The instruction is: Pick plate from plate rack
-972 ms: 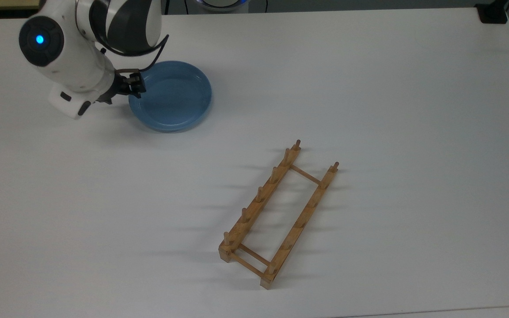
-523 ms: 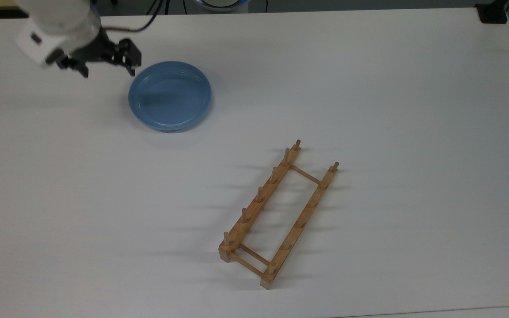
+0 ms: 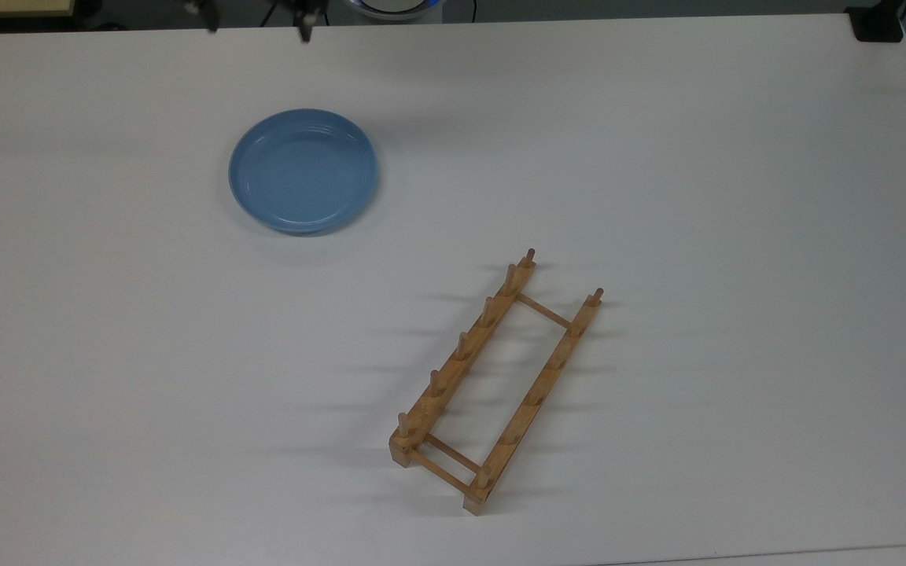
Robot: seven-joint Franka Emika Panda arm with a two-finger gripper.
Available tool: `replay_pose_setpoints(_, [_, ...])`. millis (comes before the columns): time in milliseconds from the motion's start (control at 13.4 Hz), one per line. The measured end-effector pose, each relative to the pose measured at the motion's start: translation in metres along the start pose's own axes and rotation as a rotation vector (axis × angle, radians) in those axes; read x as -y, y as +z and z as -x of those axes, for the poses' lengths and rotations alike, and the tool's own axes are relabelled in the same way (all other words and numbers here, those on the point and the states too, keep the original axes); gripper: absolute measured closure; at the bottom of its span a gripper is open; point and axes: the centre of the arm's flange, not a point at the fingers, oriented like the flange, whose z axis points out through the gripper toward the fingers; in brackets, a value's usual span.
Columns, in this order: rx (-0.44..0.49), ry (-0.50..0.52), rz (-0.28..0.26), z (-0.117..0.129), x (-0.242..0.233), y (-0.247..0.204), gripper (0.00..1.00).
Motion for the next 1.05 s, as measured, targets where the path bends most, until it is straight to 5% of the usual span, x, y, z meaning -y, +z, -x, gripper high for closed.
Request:
replay_pose_setpoints(224, [0.018,0.025,-0.026,0.024,0.046,-0.019,0.0])
replay_pose_setpoints(523, [0.014,0.019,-0.05,0.026,0.098,-0.013,0.0])
replay_pose_setpoints(748, [-0.099,-0.057,-0.066,0.008,0.098,-0.012,0.0])
replay_pose_setpoints(1047, [-0.13,-0.107,-0.064,-0.002,0.078,-0.009,0.0])
